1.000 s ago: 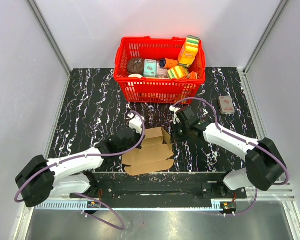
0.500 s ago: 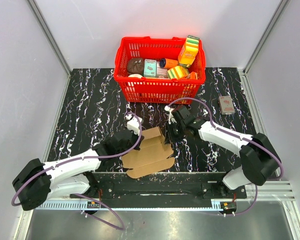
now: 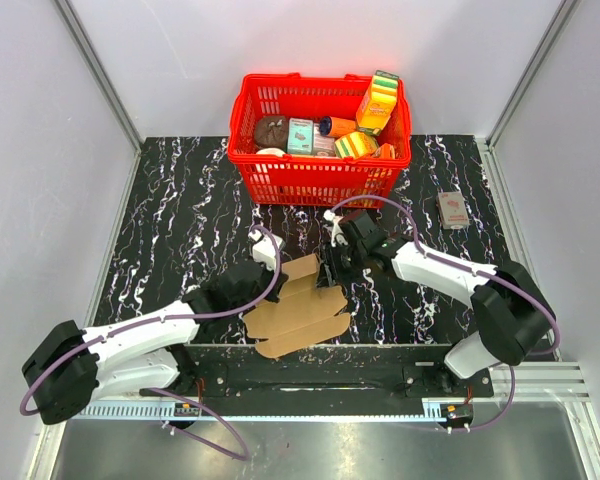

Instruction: Fold the paper box

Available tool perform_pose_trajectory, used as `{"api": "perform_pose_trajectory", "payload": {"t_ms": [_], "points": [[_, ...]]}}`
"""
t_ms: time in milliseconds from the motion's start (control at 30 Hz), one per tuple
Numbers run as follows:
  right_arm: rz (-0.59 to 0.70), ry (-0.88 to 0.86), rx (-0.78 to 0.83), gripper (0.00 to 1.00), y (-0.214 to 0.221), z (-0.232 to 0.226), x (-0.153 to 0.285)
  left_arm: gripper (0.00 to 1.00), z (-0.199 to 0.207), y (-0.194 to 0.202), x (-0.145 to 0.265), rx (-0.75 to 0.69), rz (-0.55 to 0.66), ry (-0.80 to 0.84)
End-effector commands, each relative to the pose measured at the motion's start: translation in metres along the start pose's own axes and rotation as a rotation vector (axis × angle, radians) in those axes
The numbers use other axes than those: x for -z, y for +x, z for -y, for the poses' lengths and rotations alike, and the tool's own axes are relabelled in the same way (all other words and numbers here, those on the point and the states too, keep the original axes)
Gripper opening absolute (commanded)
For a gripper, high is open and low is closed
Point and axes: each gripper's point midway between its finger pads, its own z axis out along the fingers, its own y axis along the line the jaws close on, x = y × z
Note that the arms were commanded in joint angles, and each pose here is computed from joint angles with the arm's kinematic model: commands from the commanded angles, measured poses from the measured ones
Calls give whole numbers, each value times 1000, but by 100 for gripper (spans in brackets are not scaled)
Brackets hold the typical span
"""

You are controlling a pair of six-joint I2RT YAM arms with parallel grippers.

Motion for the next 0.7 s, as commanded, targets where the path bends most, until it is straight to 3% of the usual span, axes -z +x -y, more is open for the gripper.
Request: {"api": "perform_pose_trajectory", "payload": {"t_ms": [0, 400, 667], "points": [[60, -86, 39, 44, -19, -21, -2, 0, 5, -6, 2, 25, 22, 27], [89, -181, 70, 46, -24, -31, -16, 0, 6, -7, 1, 29, 16, 28], [132, -376, 159, 52, -22, -58, -13, 0, 5, -5, 1, 32, 11, 22]]}}
